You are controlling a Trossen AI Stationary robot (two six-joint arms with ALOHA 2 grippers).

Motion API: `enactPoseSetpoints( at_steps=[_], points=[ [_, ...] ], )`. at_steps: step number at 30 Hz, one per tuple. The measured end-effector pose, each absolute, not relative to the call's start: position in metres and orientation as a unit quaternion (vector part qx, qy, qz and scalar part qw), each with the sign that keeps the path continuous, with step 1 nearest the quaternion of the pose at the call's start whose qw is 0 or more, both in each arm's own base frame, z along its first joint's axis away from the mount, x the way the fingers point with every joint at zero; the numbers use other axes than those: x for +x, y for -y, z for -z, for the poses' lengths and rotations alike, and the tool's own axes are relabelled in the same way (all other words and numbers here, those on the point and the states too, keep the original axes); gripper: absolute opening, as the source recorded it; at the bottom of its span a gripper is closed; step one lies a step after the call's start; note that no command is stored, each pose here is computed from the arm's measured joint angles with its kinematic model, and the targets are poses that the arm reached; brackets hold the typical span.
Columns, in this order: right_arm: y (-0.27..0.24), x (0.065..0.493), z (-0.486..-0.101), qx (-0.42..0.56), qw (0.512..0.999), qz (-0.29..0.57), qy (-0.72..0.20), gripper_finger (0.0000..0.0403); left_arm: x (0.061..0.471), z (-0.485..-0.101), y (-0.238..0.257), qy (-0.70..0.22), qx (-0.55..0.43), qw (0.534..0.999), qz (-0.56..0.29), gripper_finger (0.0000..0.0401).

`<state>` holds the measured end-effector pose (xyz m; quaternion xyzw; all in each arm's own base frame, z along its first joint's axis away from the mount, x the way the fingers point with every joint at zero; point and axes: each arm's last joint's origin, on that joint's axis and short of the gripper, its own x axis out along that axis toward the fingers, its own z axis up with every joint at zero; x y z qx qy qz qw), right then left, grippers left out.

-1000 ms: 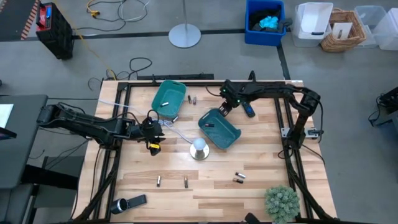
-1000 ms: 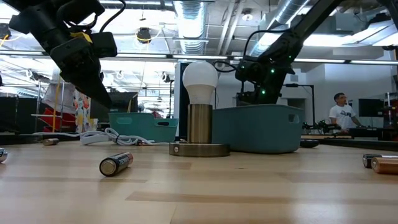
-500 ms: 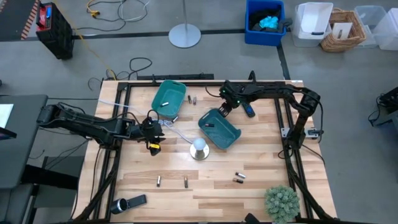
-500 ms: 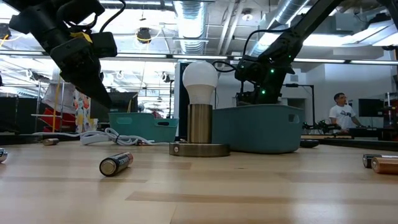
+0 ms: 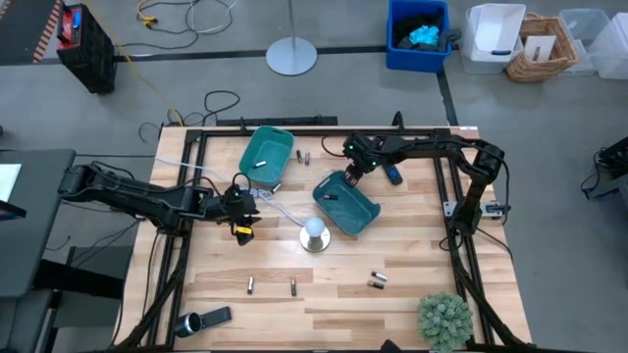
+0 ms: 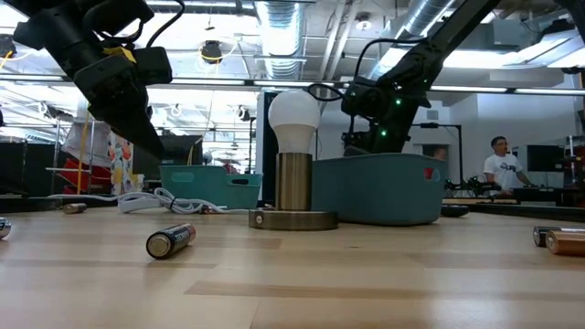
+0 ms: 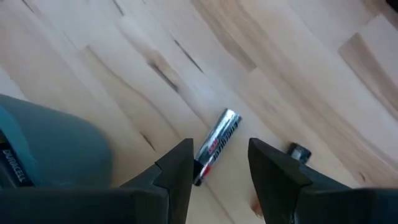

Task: Sort batteries
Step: Put the silver battery into the green bin

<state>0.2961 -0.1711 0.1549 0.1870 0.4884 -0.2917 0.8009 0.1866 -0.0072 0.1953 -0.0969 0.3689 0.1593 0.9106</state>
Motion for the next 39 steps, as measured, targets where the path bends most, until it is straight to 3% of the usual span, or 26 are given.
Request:
enactPoseSetpoints(
  at_steps=[19, 31, 39],
  points=[
    [0.173, 0.303, -0.124, 0.183, 0.78, 0.301, -0.518, 0.0184, 0.187, -0.195, 0.007, -0.366, -0.099, 0.91, -0.166, 0.0093],
    [0.176, 0.309, -0.13, 0.166, 0.787, 0.292, -0.518, 0.0073, 0.187, -0.195, 0.007, -0.366, -0.096, 0.91, -0.167, 0.0093],
    [0.176, 0.309, -0.132, 0.164, 0.789, 0.29, -0.516, 0.0056, 0.187, -0.195, 0.007, -0.366, -0.096, 0.91, -0.168, 0.0093]
  ],
)
